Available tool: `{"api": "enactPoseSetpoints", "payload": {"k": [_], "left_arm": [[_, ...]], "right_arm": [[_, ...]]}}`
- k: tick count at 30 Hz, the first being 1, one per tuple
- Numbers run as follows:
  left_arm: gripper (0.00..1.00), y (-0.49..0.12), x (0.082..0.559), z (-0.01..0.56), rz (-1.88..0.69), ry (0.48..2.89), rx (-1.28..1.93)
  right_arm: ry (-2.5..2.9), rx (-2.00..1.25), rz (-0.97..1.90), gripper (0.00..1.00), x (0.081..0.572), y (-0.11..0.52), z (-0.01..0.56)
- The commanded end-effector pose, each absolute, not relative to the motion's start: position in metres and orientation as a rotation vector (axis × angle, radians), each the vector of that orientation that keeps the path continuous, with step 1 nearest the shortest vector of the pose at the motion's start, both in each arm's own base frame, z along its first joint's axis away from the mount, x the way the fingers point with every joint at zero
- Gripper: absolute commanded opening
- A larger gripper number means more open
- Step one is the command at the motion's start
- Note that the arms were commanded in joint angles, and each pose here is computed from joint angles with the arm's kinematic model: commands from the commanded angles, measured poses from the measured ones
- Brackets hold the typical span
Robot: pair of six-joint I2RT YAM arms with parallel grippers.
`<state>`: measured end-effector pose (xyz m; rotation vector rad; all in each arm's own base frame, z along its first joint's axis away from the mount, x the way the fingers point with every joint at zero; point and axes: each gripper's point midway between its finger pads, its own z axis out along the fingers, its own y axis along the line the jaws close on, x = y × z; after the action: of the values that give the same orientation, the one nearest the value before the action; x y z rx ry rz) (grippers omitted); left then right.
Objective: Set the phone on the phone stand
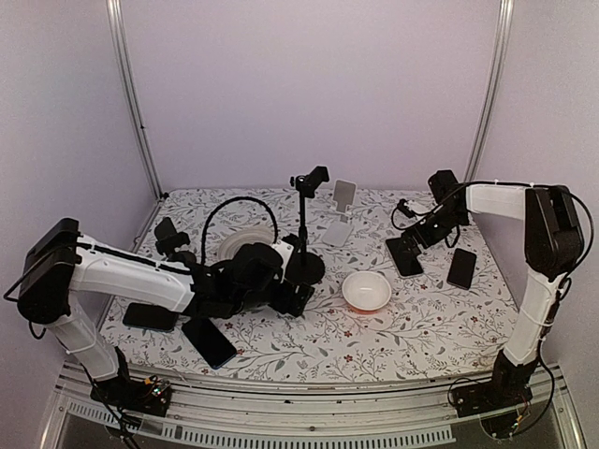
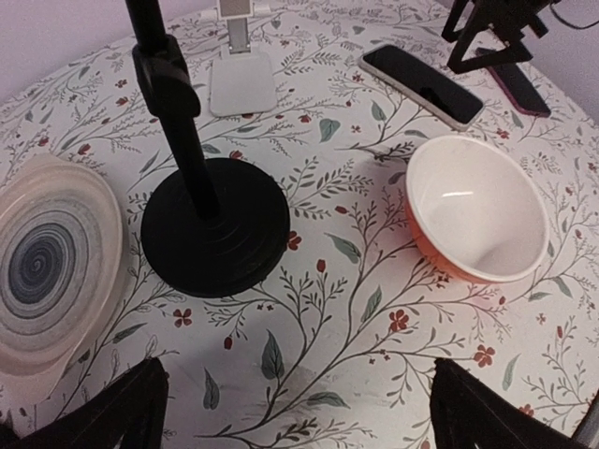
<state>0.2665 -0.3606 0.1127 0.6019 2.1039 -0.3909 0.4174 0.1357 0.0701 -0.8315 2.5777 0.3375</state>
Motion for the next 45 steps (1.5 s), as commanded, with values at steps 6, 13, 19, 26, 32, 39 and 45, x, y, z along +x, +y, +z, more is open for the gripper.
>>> {"api": "enactPoseSetpoints", "payload": {"k": [6, 13, 19, 26, 32, 39, 45], "left_arm": [[0.99, -0.364, 0.279, 0.123, -0.394, 2.089, 0.567], [0.99, -0.363, 0.279, 0.120, -0.396, 2.099, 0.564], [0.99, -0.364, 0.279, 0.120, -0.406, 2.103, 0.562], [0.99, -0.364, 0.279, 0.120, -0.409, 2.104, 0.562], [0.99, -0.365, 0.278, 0.119, -0.412, 2.105, 0.563], [0.99, -0.364, 0.279, 0.118, -0.409, 2.105, 0.569], [0.99, -0.364, 0.278, 0.117, -0.411, 2.106, 0.574]], "right_arm": [[2.643, -0.802, 0.073, 0.99, 0.434, 0.139, 0.053], [2.659, -0.828, 0.042, 0.99, 0.428, 0.150, 0.043], [2.670, -0.895, -0.039, 0.99, 0.422, 0.156, 0.029], [2.663, -0.882, -0.193, 0.99, 0.424, 0.141, 0.024], [2.670, -0.862, -0.218, 0.99, 0.423, 0.130, 0.022], [2.715, -0.777, -0.139, 0.99, 0.430, 0.110, 0.020], [2.792, -0.742, -0.003, 0.99, 0.428, 0.105, 0.013]]}}
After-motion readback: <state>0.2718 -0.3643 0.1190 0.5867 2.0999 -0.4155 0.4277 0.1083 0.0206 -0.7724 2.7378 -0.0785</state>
